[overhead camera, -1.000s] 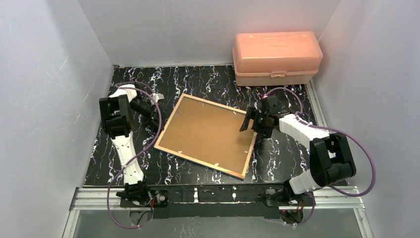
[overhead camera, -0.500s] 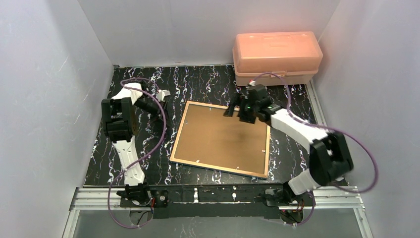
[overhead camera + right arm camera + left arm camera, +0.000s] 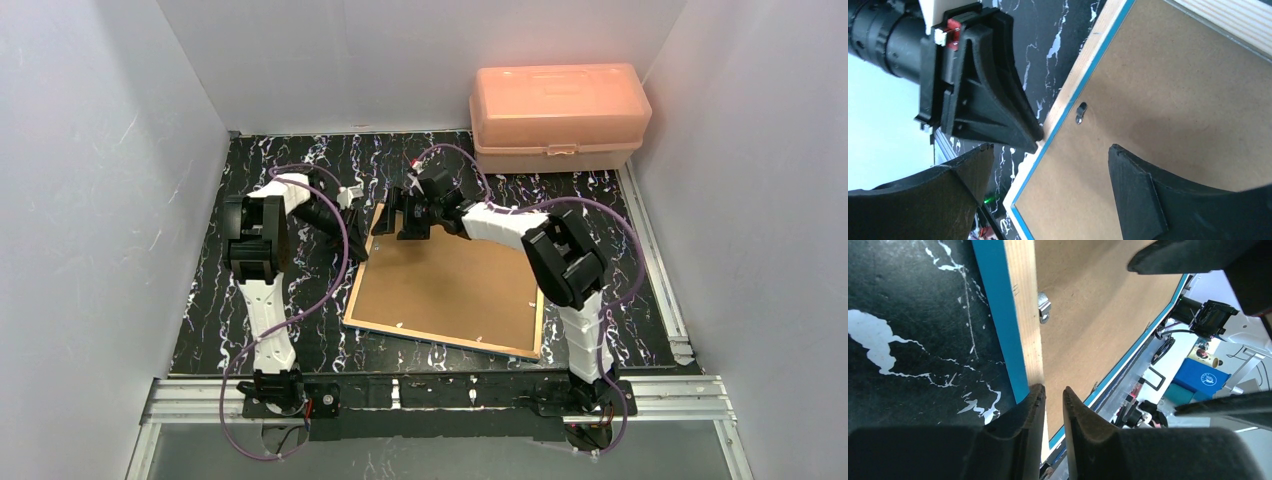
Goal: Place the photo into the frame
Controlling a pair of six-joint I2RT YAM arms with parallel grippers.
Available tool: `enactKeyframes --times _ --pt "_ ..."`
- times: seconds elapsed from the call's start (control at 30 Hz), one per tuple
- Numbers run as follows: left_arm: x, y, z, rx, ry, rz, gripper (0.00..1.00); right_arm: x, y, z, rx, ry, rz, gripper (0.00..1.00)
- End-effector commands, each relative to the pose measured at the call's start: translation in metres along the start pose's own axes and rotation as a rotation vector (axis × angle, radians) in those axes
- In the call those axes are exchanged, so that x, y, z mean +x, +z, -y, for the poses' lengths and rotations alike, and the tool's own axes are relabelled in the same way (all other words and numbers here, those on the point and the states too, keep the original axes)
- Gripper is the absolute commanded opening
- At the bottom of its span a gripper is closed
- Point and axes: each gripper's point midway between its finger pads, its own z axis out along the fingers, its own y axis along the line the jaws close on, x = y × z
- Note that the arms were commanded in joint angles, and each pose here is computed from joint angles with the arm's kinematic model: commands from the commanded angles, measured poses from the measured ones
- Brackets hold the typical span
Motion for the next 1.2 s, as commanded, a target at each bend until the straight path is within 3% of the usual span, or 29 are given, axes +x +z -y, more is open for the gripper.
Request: enactKeyframes --times 0.0,0.23,0.43,0.73,0.9,1.17 --pt "0.002 0.002 -0.007 0.0 -0.045 0.015 0.15 -0.014 0.016 -0.023 -0.12 -0.003 0.024 0.91" --pt "-0.001 -0.004 -0.007 0.01 -0.052 0.049 0.08 -0.008 0.031 -0.02 -0.14 0.009 -0.007 0.89" --pt "-0.013 -0.033 -0.007 0.002 -0.031 0.127 0.24 -0.005 0.035 -0.014 -0.134 0.015 -0.018 0.89" --pt "-0.014 -0.014 -0.024 -0.003 -0.065 0.112 0.29 -0.004 0.046 -0.012 -0.145 0.017 -0.033 0.89" --pt "-0.011 -0.005 -0.022 0.055 -0.102 0.096 0.24 0.002 0.048 -0.009 -0.148 0.024 -0.052 0.88" --pt "-0.008 0.001 -0.024 0.046 -0.097 0.076 0.09 0.009 0.05 -0.011 -0.176 0.026 -0.082 0.88"
